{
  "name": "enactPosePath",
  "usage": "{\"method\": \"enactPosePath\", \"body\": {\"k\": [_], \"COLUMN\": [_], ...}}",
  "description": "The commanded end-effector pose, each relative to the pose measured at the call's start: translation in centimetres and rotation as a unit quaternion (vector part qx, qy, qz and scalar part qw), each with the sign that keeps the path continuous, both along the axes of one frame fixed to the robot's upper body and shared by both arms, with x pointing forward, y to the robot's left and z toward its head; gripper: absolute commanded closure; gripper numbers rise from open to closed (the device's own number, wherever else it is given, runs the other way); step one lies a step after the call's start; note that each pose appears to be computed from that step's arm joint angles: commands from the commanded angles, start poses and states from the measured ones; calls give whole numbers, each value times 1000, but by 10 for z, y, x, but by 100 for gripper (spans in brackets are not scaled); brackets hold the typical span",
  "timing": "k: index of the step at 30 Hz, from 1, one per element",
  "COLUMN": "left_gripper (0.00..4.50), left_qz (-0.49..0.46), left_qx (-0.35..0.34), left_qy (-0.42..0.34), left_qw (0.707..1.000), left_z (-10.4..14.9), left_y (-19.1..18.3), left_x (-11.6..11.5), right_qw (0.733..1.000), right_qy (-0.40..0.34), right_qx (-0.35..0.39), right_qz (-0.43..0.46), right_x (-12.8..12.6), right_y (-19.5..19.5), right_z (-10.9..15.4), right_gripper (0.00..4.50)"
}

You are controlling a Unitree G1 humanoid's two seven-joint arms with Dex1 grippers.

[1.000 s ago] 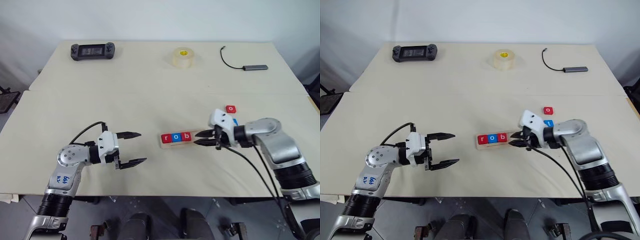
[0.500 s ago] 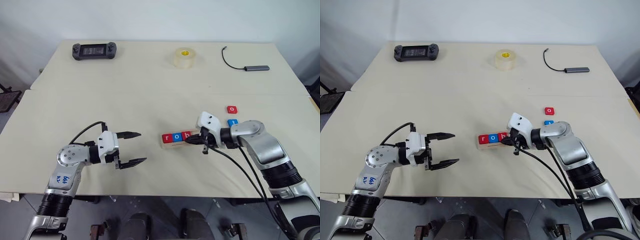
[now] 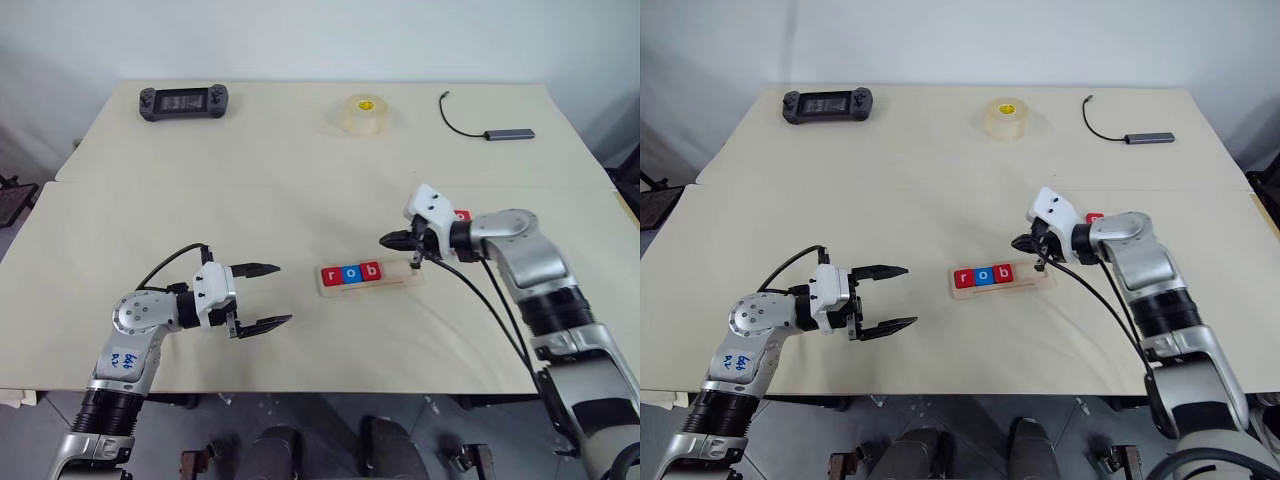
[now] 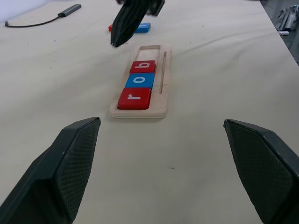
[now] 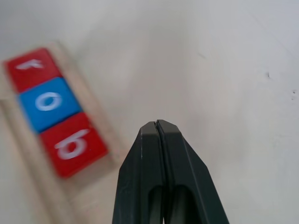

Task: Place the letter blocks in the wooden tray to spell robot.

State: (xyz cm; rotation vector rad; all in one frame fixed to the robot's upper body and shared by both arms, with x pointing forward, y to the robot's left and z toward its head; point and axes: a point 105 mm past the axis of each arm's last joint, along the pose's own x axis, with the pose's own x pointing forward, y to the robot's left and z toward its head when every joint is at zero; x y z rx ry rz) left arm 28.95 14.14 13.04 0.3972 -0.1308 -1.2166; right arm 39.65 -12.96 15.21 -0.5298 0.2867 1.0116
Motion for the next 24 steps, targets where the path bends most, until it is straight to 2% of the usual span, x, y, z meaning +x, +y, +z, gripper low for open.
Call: {"method": "enactPosePath", "body": {"k": [1, 6, 15, 18, 22, 24], "left_gripper": [0, 0, 0, 0, 0, 0], "left_qz": [-6, -2, -2, -6, -11, -12], "left_qx": [-7, -8, -8, -8, -7, -6], "left_qy": [-19, -18, -18, -18, -18, -16], "left_qw": [1000, 1000, 1000, 1000, 1000, 1000], "left_z": [9, 9, 9, 10, 10, 10], "left_y": [-2, -1, -2, -4, -5, -4], "left_x": [-2, -4, -3, -2, -2, -2], "right_qw": [999, 998, 997, 998, 998, 997], "right_qy": [-15, 10, 13, -2, -41, -59], "right_qx": [-13, -26, -29, -19, 19, 42], "right_qz": [25, 57, 64, 54, 54, 34], "right_x": [3, -4, -10, -9, -16, -22], "right_y": [5, 12, 8, 4, -5, -17], "right_z": [3, -9, -11, -6, 14, 25], "right_gripper": [448, 448, 448, 448, 448, 413]}}
